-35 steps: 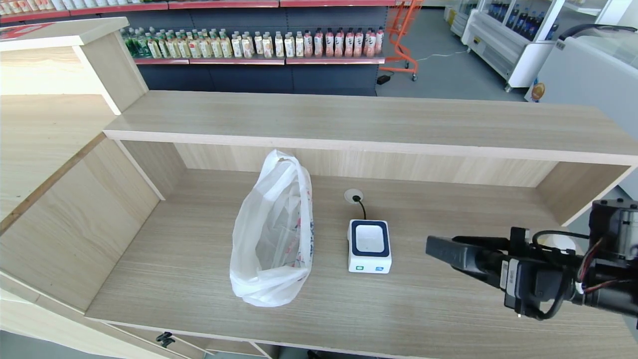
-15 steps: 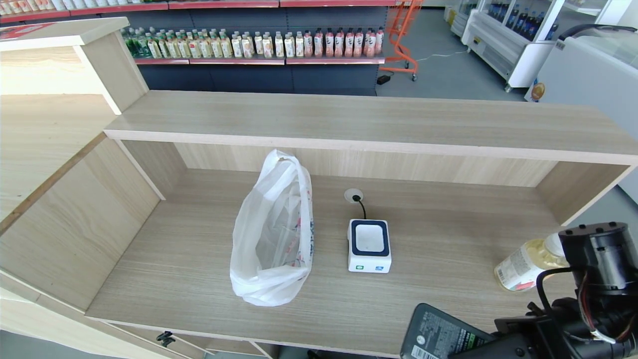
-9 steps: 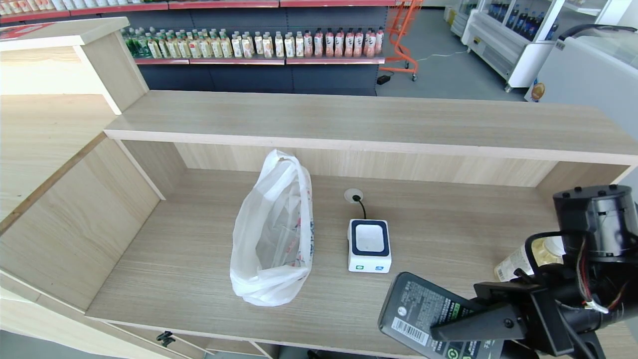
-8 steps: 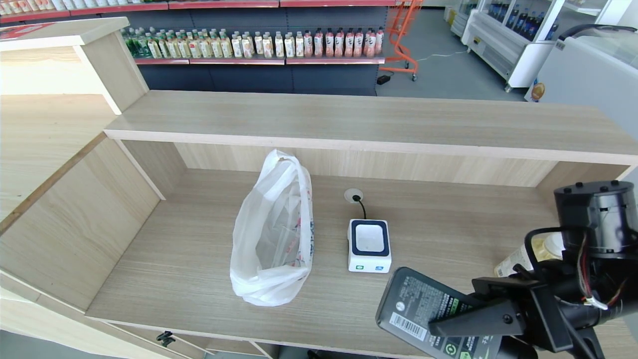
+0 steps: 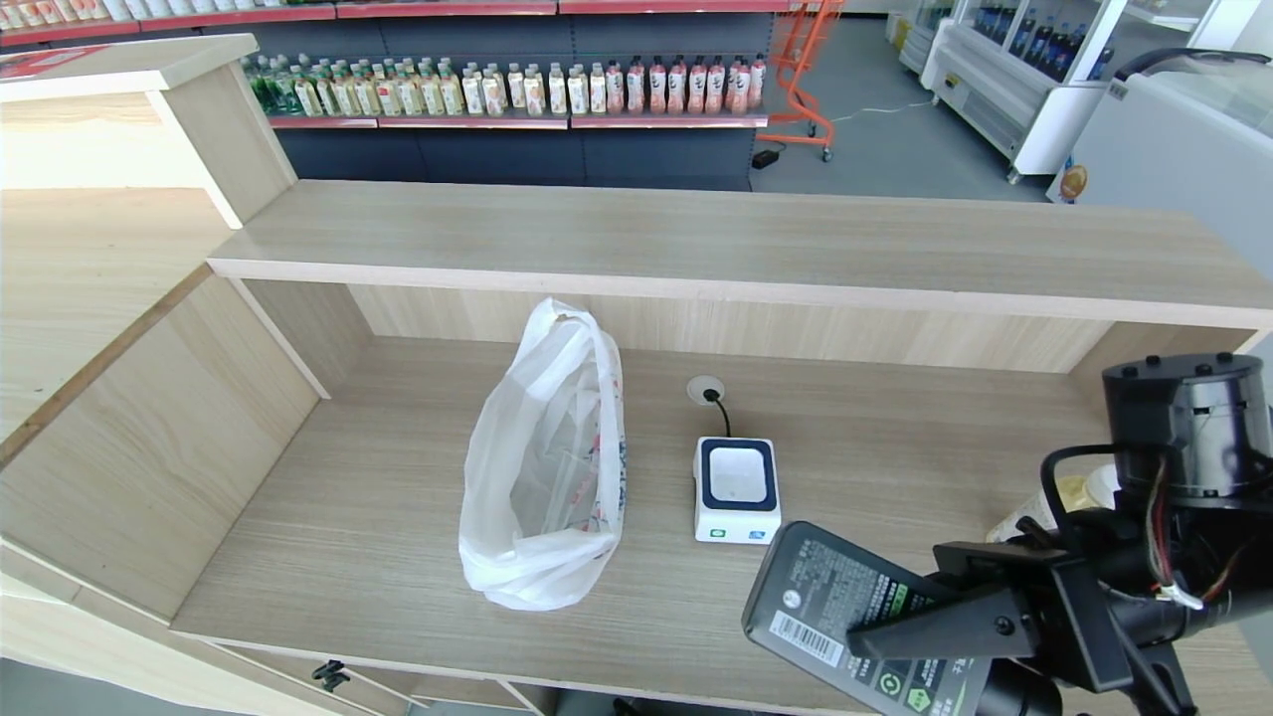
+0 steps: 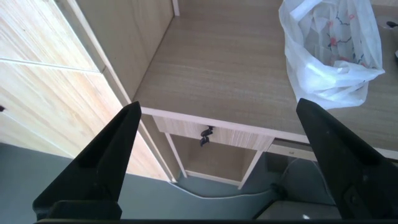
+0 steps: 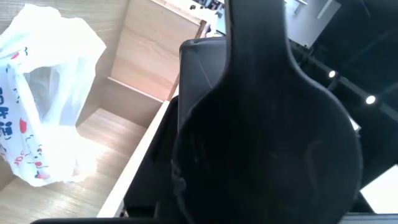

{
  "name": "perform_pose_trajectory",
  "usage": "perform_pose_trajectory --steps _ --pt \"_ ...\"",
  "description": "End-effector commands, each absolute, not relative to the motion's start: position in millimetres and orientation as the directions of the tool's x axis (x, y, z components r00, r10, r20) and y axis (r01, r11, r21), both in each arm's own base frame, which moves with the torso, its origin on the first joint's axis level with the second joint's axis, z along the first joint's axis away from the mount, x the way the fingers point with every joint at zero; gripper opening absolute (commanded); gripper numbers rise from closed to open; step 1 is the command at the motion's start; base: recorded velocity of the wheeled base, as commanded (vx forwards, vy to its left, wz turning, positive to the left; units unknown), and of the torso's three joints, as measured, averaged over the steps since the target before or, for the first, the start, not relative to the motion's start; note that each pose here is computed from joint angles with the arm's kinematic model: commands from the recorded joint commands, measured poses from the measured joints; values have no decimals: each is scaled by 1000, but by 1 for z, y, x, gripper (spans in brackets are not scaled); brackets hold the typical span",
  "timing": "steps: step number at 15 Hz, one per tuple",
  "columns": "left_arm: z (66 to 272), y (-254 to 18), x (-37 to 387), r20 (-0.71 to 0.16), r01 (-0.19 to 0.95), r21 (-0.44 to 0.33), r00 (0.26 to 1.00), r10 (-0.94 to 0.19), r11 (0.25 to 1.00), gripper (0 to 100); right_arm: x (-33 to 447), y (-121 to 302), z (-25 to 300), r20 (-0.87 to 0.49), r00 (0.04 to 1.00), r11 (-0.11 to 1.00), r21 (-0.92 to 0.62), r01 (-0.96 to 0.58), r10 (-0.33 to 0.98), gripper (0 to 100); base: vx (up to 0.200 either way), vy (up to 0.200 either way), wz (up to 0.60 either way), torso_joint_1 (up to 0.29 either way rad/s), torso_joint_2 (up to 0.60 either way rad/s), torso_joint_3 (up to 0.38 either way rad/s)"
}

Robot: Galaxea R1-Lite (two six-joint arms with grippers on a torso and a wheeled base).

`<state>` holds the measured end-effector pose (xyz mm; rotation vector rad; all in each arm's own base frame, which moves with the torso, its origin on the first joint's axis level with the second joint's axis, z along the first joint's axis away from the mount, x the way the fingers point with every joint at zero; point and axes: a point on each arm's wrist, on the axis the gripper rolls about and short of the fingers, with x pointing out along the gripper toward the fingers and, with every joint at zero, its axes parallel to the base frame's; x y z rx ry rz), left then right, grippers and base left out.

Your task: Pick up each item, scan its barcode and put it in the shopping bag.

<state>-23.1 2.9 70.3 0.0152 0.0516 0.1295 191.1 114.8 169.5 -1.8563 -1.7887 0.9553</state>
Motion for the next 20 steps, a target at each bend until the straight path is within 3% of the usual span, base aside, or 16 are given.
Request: perform_pose_trajectory --steps 1,7,10,11,13,15,18,20 --pt "70 3 -23 -50 -129 19 990 130 991 100 189 114 170 -202 -47 -95 -636 766 978 0 0 0 0 0 0 0" --pt "70 3 -23 -50 -129 19 990 130 991 100 181 106 173 -192 -31 -98 -624 775 981 0 0 0 0 0 0 0" --pt "70 3 -23 -50 -129 19 990 130 991 100 160 93 226 -91 12 -61 -551 832 996 0 0 0 0 0 0 0" --pt "70 3 -23 -50 -129 19 990 130 991 100 164 89 232 -84 46 -87 -597 797 995 0 0 0 0 0 0 0" --pt "70 3 -23 -50 -129 19 990 130 991 100 177 70 218 -118 195 -206 -826 525 974 0 0 0 0 0 0 0" --pt "70 3 -23 -50 -129 19 990 130 991 100 161 48 202 -158 373 -226 -963 146 914 0 0 0 0 0 0 0" --pt "70 3 -23 -50 -129 19 990 130 991 100 160 34 209 -152 519 -166 -986 -20 841 0 0 0 0 0 0 0" --pt "70 3 -23 -50 -129 19 990 130 991 100 160 28 202 -161 489 -108 -985 -135 857 0 0 0 0 0 0 0"
